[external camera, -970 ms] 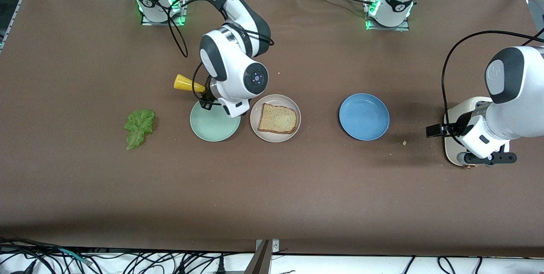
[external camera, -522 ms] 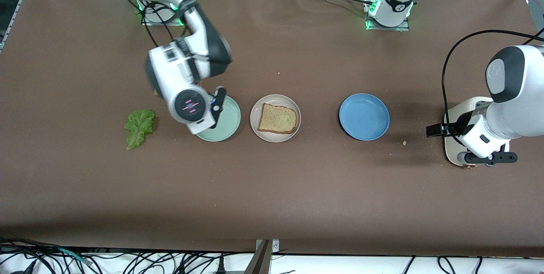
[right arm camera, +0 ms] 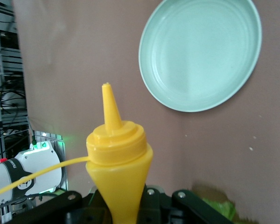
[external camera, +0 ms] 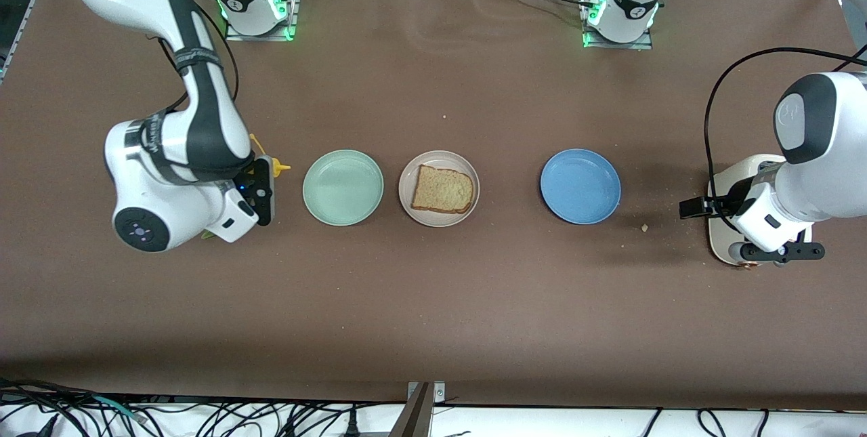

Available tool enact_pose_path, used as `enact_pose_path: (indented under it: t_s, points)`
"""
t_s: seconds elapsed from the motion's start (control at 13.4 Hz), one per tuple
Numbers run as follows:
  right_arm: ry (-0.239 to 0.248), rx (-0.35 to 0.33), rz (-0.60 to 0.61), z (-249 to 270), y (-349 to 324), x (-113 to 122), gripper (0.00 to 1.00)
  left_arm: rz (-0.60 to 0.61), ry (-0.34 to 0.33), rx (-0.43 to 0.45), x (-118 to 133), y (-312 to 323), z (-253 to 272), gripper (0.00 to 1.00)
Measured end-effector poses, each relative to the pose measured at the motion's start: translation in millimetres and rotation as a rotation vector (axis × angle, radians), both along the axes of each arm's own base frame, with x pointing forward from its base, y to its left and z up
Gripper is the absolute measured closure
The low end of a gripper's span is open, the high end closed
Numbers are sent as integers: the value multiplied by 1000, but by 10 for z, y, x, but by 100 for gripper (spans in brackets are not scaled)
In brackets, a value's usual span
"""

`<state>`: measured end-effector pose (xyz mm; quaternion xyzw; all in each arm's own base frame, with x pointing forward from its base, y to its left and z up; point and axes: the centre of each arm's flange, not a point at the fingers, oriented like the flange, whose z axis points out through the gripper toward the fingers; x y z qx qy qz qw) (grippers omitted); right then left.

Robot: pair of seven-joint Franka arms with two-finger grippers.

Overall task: Make sandwich in beige plate with both arms
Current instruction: 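Move the mustard bottle back beside the lettuce and lower it with the right gripper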

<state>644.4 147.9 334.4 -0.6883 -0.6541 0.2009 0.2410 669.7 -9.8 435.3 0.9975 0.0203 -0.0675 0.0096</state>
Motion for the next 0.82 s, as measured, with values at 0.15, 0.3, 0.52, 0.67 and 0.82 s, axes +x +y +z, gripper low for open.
enact_pose_path:
  t_s: [0.15,0.3,0.52,0.67,0.82]
  points:
    - [17,106,-29,-162,-125,25,86,0,0,0,0,0,0,0]
    - [2,210,-39,-197,-177,69,86,0,0,0,0,0,0,0]
    - [-48,426,6,-108,-117,123,86,0,0,0,0,0,0,0]
    - [-94,600,-3,-162,-226,168,86,0,0,0,0,0,1,0]
    - [-108,734,-46,-374,-495,138,86,0,0,0,0,0,1,0]
